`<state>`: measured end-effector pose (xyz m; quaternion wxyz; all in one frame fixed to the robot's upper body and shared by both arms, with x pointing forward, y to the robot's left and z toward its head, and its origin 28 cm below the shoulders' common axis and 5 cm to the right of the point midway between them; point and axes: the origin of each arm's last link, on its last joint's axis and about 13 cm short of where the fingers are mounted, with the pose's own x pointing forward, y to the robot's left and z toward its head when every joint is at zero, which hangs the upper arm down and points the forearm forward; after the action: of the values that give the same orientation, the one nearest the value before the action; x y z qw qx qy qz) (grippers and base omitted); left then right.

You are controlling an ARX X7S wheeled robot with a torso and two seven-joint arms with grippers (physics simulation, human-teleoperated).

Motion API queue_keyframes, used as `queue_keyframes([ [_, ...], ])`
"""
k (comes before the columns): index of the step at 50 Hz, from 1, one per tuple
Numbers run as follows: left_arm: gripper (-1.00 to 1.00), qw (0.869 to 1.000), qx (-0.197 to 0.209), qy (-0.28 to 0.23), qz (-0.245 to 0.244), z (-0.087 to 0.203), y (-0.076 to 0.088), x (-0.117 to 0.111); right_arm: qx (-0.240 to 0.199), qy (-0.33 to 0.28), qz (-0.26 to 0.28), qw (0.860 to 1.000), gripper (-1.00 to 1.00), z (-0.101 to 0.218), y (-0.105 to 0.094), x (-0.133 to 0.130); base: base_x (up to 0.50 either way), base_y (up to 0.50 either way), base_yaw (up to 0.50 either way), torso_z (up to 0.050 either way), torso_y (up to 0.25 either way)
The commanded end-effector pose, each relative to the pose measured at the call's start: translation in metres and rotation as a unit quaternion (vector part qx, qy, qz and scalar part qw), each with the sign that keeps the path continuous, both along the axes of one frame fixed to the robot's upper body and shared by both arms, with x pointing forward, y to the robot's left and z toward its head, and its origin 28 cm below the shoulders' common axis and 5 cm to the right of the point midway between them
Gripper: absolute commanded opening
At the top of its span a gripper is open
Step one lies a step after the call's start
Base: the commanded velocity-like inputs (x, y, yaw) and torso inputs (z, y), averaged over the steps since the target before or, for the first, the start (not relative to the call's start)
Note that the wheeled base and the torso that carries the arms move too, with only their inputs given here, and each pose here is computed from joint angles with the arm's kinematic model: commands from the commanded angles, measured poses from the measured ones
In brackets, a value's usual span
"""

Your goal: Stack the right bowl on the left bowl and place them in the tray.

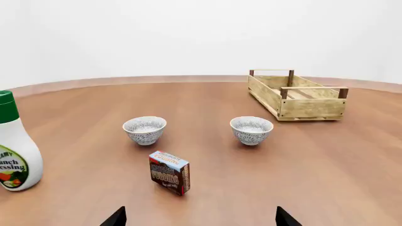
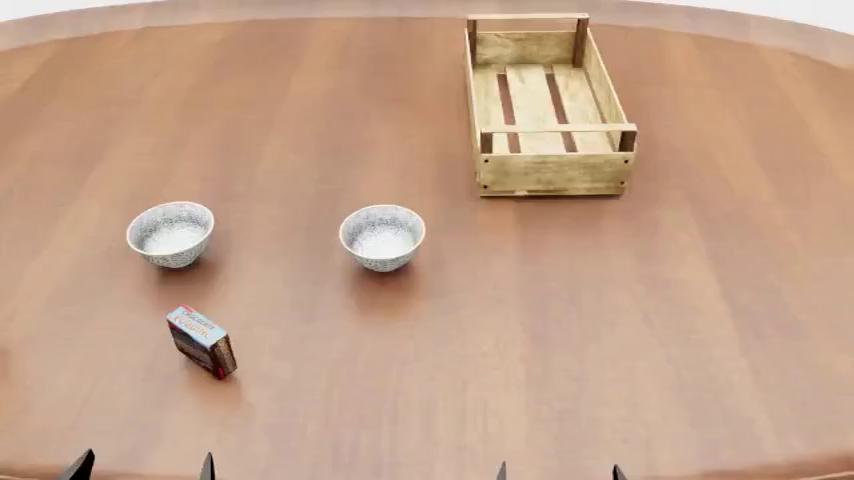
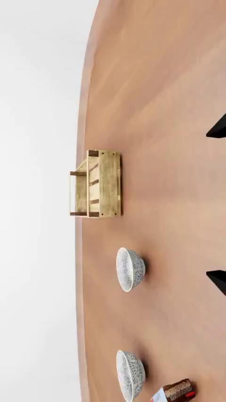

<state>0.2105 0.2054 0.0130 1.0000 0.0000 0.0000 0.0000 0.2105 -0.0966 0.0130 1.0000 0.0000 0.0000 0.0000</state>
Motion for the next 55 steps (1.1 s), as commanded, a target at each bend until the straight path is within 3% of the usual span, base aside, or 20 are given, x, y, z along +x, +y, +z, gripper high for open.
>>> queue_keyframes([
  [1,1.0,1.0,0.001,0.005,-0.002,-0.001,0.0,0.001,0.002,0.002,0.002,1.0,1.0,0.0,0.001,-0.001,0.0,0.0,0.0,0.0,0.0],
  [36,1.0,1.0,0.025,0.015,-0.007,-0.004,-0.004,0.0,-0.017,-0.003,0.008,1.0,1.0,-0.008,0.003,-0.004,0.0,0.0,0.0,0.0,0.0],
  [39,1.0,1.0,0.027,0.01,-0.005,-0.002,-0.004,0.0,-0.017,-0.006,0.006,1.0,1.0,-0.006,0.003,-0.004,0.0,0.0,0.0,0.0,0.0],
  [41,1.0,0.998,0.048,-0.035,0.001,0.011,-0.004,0.004,-0.02,-0.04,0.001,0.999,1.0,0.005,0.002,-0.001,0.0,0.0,0.0,0.0,0.0],
  [43,1.0,0.991,0.077,-0.109,0.017,0.038,-0.004,0.006,-0.019,-0.106,-0.011,0.994,1.0,0.027,0.0,0.0,0.0,0.0,0.0,0.0,0.0],
  [44,1.0,0.991,0.077,-0.109,0.017,0.038,-0.005,0.006,-0.019,-0.106,-0.011,0.994,1.0,0.027,0.0,0.0,0.0,0.0,0.0,0.0,0.0],
  [45,1.0,0.981,0.083,-0.171,0.034,0.058,-0.004,0.006,-0.013,-0.151,-0.014,0.988,1.0,0.044,-0.001,-0.002,0.0,0.0,0.0,0.0,0.0],
  [46,1.0,0.975,0.096,-0.194,0.044,0.068,-0.004,0.006,-0.011,-0.181,-0.012,0.983,1.0,0.052,-0.002,-0.004,0.0,0.0,0.0,0.0,0.0],
  [47,1.0,0.962,0.095,-0.249,0.055,0.086,-0.004,0.002,-0.022,-0.24,0.001,0.97,1.0,0.067,-0.002,-0.011,0.0,0.0,0.0,0.0,0.0],
  [49,1.0,0.946,0.111,-0.295,0.072,0.101,-0.003,-0.002,-0.032,-0.298,-0.011,0.954,1.0,0.078,-0.002,-0.018,0.0,0.0,0.0,0.0,0.0],
  [50,1.0,0.928,0.119,-0.344,0.081,0.113,-0.004,-0.008,-0.03,-0.327,-0.007,0.945,1.0,0.086,-0.002,-0.023,0.0,0.0,0.0,0.0,0.0],
  [51,1.0,0.919,0.132,-0.361,0.094,0.117,-0.003,-0.011,-0.031,-0.338,-0.012,0.941,1.0,0.09,-0.003,-0.026,0.0,0.0,0.0,0.0,0.0],
  [53,1.0,0.899,0.142,-0.399,0.114,0.126,-0.003,-0.019,-0.057,-0.404,-0.041,0.912,1.0,0.097,-0.004,-0.033,0.0,0.0,0.0,0.0,0.0],
  [55,1.0,0.892,0.141,-0.411,0.124,0.13,-0.002,-0.024,-0.053,-0.39,-0.011,0.919,1.0,0.097,-0.003,-0.033,0.0,0.0,0.0,0.0,0.0],
])
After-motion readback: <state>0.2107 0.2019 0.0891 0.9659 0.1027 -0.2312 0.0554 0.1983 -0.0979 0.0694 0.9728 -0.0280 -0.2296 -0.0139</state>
